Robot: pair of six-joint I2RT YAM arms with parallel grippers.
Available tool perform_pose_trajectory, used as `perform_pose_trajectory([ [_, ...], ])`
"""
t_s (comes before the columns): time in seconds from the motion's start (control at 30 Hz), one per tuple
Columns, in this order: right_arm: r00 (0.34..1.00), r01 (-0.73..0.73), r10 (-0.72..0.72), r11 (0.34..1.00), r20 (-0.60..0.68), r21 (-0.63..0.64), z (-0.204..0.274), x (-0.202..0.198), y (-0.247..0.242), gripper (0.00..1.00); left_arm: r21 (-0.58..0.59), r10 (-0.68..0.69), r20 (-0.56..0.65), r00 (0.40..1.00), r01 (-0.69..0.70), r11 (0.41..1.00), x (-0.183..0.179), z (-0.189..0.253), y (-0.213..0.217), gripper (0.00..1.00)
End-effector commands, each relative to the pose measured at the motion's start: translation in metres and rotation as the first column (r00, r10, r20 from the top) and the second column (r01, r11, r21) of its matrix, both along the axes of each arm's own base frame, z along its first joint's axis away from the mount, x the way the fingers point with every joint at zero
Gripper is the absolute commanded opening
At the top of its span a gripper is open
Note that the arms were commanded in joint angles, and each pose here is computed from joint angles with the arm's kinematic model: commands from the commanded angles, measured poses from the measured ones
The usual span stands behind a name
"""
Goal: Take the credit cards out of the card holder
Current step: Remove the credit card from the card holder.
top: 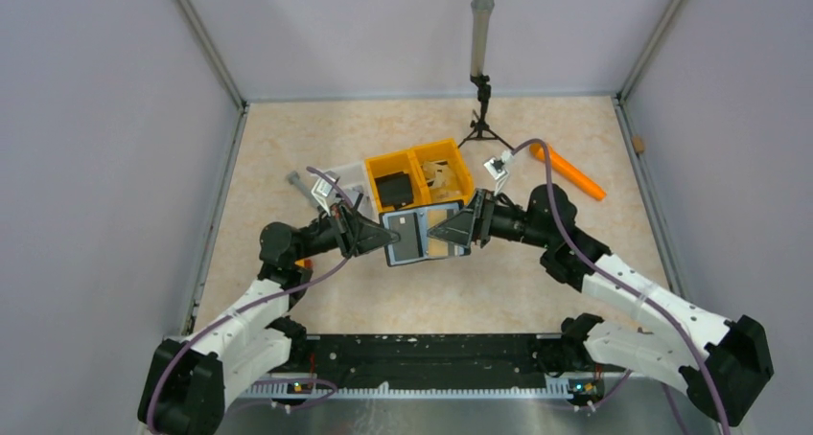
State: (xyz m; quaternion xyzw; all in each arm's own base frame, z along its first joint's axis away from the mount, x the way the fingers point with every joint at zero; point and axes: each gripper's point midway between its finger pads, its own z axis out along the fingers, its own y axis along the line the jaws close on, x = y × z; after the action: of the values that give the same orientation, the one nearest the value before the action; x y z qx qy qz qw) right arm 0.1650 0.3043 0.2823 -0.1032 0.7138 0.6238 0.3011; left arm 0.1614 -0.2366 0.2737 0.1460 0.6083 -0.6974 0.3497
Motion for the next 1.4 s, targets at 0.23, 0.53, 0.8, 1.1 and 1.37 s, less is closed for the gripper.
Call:
perform_pose_trajectory([
  [0.23, 0.904, 0.386, -0.303, 0.881, 0.302, -0.274, 0.013, 0.039, -0.070, 0.76, -0.019, 0.034, 0.064, 0.997, -0.033, 0.999, 0.000, 0.017, 0.002, 0.00],
  [0.53, 0.956, 0.058, -0.022, 0.992, 0.294, -0.113, 0.039, -0.002, -0.025, 0.58, -0.029, 0.041, 0.036, 0.998, -0.040, 0.999, 0.005, 0.017, 0.001, 0.00],
  [0.8, 0.959, -0.061, 0.086, 0.993, 0.270, -0.100, 0.028, -0.014, 0.014, 0.56, -0.049, 0.047, 0.026, 0.999, -0.045, 0.998, 0.006, 0.019, 0.001, 0.00],
  [1.1, 0.967, -0.086, 0.109, 0.991, 0.229, -0.107, 0.009, -0.013, 0.024, 0.48, -0.089, 0.028, 0.038, 0.999, -0.024, 0.996, 0.000, 0.028, 0.003, 0.00],
  [1.37, 0.963, -0.152, 0.154, 0.988, 0.219, -0.026, 0.021, -0.022, 0.031, 0.30, -0.101, 0.020, 0.038, 0.999, -0.016, 0.995, -0.002, 0.030, 0.004, 0.00],
])
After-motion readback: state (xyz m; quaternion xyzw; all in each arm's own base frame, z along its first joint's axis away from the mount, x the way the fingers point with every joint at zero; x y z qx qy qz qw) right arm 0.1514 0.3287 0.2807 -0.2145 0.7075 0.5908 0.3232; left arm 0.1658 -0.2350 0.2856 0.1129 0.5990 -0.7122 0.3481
